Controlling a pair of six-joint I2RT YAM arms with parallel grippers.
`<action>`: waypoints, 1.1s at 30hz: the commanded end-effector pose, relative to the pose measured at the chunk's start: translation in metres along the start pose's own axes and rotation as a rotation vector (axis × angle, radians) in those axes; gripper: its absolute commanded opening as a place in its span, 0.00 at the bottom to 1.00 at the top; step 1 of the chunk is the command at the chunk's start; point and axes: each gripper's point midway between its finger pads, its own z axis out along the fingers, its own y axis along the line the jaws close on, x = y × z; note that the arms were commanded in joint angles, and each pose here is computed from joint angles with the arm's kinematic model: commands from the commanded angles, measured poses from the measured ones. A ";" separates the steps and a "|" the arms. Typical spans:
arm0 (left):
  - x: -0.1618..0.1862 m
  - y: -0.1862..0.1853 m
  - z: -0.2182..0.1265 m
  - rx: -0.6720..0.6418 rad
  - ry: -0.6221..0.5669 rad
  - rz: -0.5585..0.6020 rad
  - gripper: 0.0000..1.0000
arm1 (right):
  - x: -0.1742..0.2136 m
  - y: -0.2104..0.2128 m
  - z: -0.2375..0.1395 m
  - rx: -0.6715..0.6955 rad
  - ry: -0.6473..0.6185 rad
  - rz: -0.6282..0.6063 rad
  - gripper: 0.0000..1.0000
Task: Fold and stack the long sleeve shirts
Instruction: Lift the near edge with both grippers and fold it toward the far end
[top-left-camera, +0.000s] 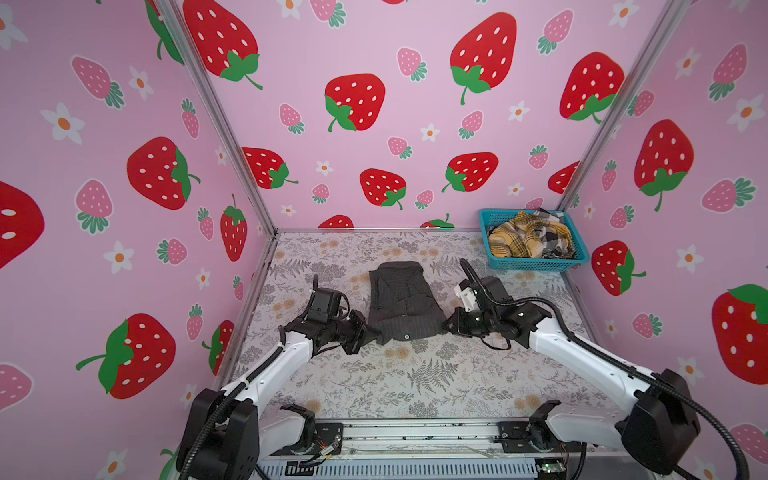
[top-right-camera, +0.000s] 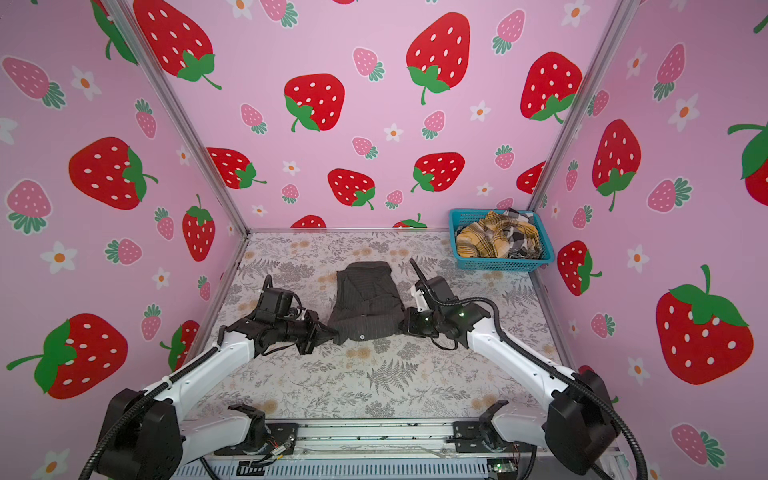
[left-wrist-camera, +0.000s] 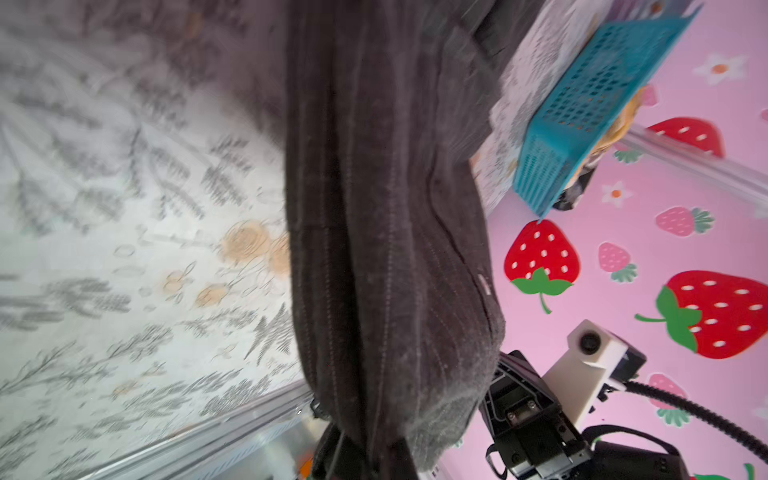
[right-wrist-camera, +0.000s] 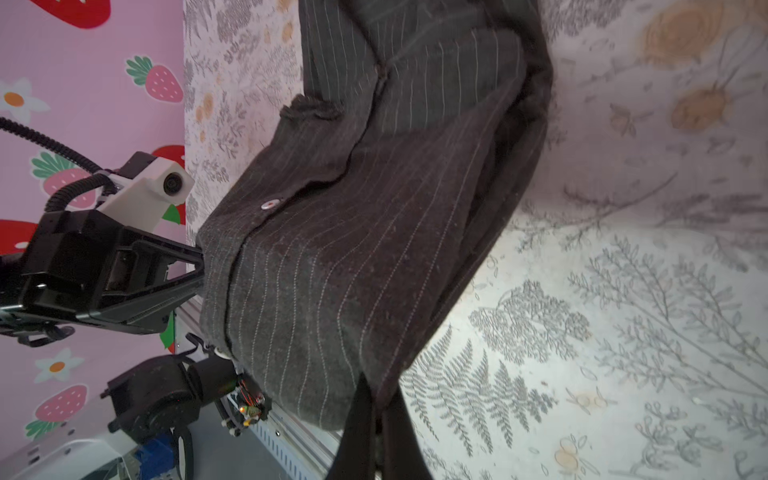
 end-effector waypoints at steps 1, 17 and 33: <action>0.027 0.030 0.001 -0.066 0.046 -0.004 0.00 | 0.024 0.005 -0.006 -0.033 0.004 0.012 0.00; 0.029 0.006 -0.014 0.047 -0.030 -0.007 0.00 | 0.004 0.018 -0.024 -0.026 -0.066 0.022 0.00; -0.125 -0.146 0.020 0.125 -0.052 0.111 0.00 | -0.217 0.026 0.025 -0.071 -0.157 -0.047 0.00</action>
